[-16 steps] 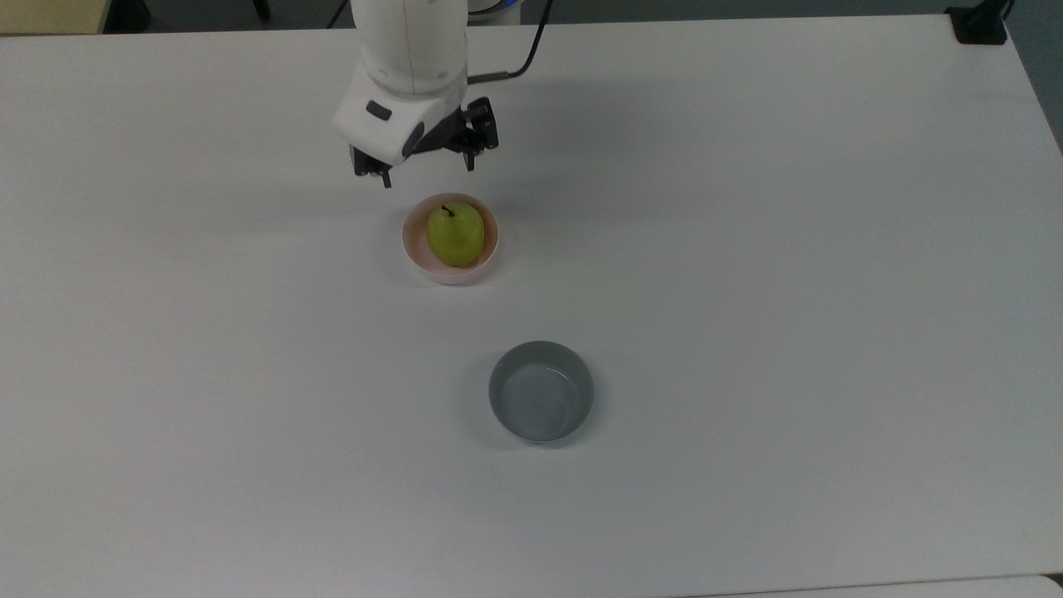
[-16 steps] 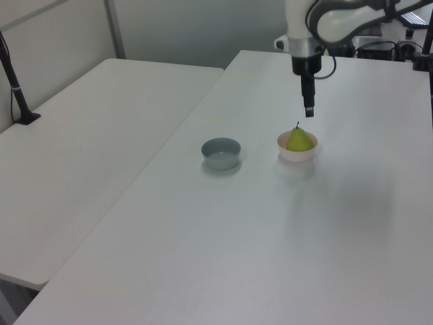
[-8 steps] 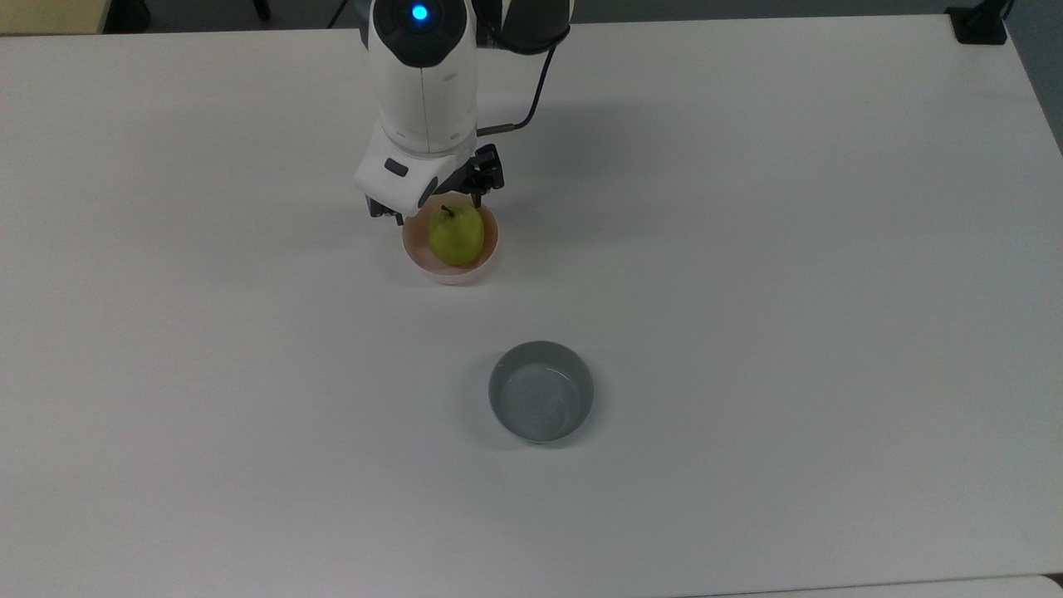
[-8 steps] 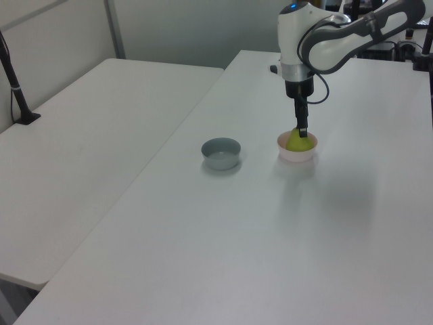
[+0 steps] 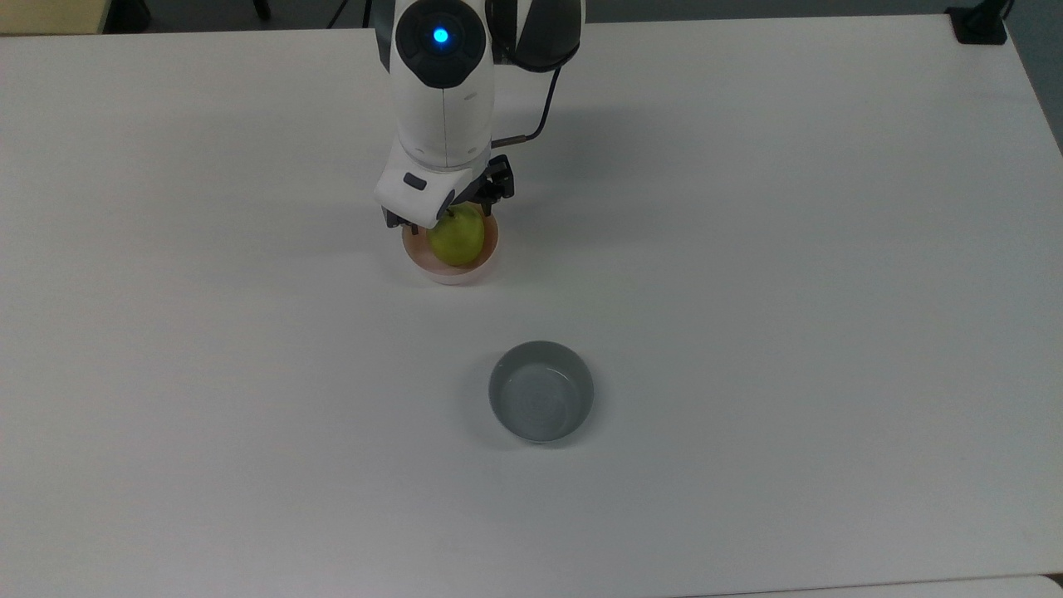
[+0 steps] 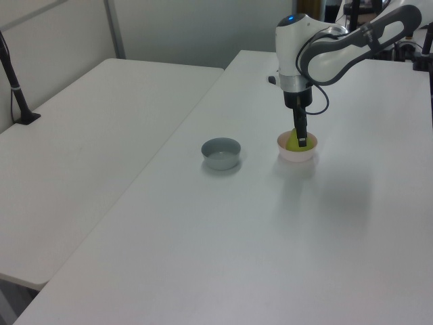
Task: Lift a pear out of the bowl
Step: 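Lower the gripper around the pear and close on it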
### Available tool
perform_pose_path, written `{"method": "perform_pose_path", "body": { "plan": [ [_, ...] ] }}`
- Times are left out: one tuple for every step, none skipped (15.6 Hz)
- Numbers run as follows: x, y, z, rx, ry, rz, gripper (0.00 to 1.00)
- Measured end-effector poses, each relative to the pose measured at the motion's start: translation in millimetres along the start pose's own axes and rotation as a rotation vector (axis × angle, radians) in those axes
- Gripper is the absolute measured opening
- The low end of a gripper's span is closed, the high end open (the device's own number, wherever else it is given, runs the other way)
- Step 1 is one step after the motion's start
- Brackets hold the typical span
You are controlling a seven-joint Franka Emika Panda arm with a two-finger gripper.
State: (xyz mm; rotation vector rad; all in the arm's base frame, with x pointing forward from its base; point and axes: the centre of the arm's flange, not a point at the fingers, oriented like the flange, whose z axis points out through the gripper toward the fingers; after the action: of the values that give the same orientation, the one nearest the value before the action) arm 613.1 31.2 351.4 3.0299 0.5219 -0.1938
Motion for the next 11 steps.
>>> {"method": "perform_pose_path", "body": {
  "plan": [
    [0.0,0.0,0.2,0.0,0.0,0.0,0.96],
    [0.0,-0.1,0.5,0.0,-0.001,0.0,0.93],
    [0.0,-0.1,1.0,0.0,-0.001,0.0,0.93],
    [0.0,-0.1,1.5,0.001,-0.002,0.0,0.88],
    [0.1,-0.2,2.4,0.001,-0.004,0.0,0.85],
    [0.2,-0.2,3.7,0.002,-0.006,0.0,0.85],
    [0.7,-0.2,4.9,0.002,-0.006,-0.001,0.85],
    [1.7,-0.1,5.8,0.0,-0.001,-0.001,0.85],
    [3.1,0.1,6.8,-0.002,0.007,-0.001,0.85],
    [3.9,0.2,8.6,-0.002,0.008,-0.001,0.85],
    [4.3,0.1,10.5,-0.001,0.006,-0.002,0.85]
  ]
}}
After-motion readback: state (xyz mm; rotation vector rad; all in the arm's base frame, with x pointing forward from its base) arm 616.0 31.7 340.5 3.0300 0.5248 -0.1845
